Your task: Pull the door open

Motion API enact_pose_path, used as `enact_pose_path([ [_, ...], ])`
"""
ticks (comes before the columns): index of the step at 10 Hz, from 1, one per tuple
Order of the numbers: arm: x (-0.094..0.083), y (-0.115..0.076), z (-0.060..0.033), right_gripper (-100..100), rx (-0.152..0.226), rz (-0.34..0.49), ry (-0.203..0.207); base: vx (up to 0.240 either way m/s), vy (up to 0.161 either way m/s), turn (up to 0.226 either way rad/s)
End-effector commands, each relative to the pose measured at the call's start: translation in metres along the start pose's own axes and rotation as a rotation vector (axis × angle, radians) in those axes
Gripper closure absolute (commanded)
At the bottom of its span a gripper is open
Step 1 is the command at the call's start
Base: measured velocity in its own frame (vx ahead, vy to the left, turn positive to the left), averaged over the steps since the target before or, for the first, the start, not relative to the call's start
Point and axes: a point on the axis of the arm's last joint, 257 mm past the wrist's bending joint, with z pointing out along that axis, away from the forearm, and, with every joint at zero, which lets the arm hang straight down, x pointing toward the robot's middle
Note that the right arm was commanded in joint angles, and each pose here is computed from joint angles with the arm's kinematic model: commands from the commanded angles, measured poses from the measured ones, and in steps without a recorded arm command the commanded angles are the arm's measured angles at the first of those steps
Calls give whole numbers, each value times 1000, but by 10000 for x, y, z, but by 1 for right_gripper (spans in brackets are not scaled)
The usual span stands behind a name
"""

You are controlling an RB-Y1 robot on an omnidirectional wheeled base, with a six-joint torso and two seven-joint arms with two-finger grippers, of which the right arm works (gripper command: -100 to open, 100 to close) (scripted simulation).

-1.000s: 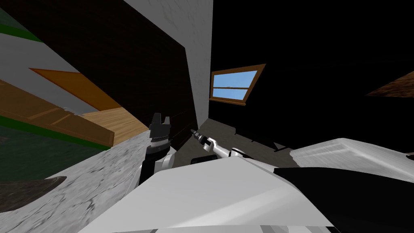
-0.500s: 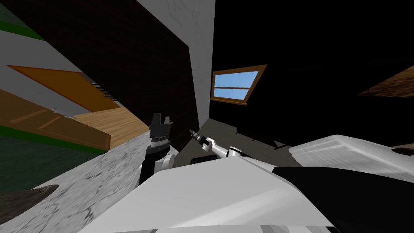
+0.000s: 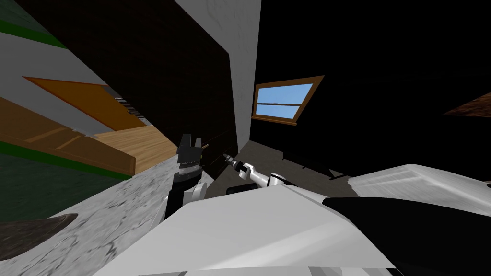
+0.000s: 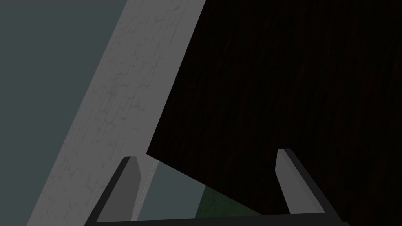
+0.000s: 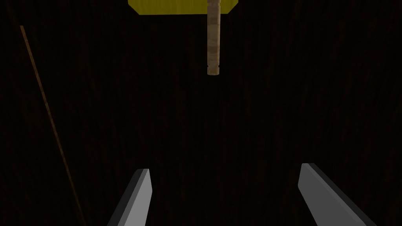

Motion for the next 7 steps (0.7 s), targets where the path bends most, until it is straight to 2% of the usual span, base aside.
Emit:
enact_pose_path([
  [1, -1, -2, -1, -100, 0, 0, 0, -8, -7, -22],
  [7, -1, -2, -1, -100, 0, 0, 0, 0, -1, -3],
])
